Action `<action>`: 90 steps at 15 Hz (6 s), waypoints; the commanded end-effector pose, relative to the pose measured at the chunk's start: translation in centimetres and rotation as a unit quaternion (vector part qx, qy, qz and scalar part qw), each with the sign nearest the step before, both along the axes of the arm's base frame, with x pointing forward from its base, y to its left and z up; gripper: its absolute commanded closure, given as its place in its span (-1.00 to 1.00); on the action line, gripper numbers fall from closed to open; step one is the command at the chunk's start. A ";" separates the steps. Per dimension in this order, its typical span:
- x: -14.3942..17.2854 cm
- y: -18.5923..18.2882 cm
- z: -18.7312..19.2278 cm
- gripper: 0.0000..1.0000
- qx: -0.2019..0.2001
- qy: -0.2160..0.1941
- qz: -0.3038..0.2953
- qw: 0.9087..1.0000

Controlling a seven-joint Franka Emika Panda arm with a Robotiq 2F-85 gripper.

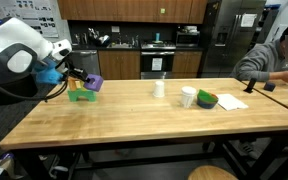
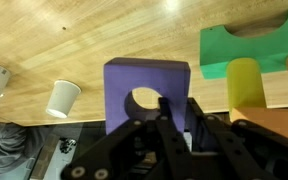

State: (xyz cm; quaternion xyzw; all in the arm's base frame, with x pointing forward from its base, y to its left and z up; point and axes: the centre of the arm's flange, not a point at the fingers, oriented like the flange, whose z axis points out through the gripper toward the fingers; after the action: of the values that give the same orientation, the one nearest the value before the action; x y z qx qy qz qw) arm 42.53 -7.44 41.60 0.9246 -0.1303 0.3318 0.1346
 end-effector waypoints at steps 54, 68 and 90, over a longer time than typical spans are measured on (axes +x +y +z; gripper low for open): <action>0.3 3.8 -16.5 0.20 0.002 -0.177 -0.257 0.950; 0.3 3.8 -16.5 0.19 0.002 -0.176 -0.257 0.950; 0.3 4.2 -16.7 -0.93 -0.002 -0.175 -0.255 0.951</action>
State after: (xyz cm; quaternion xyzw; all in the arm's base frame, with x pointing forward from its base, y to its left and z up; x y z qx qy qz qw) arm 42.87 -3.40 25.02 0.7886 -0.3840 0.4417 0.1884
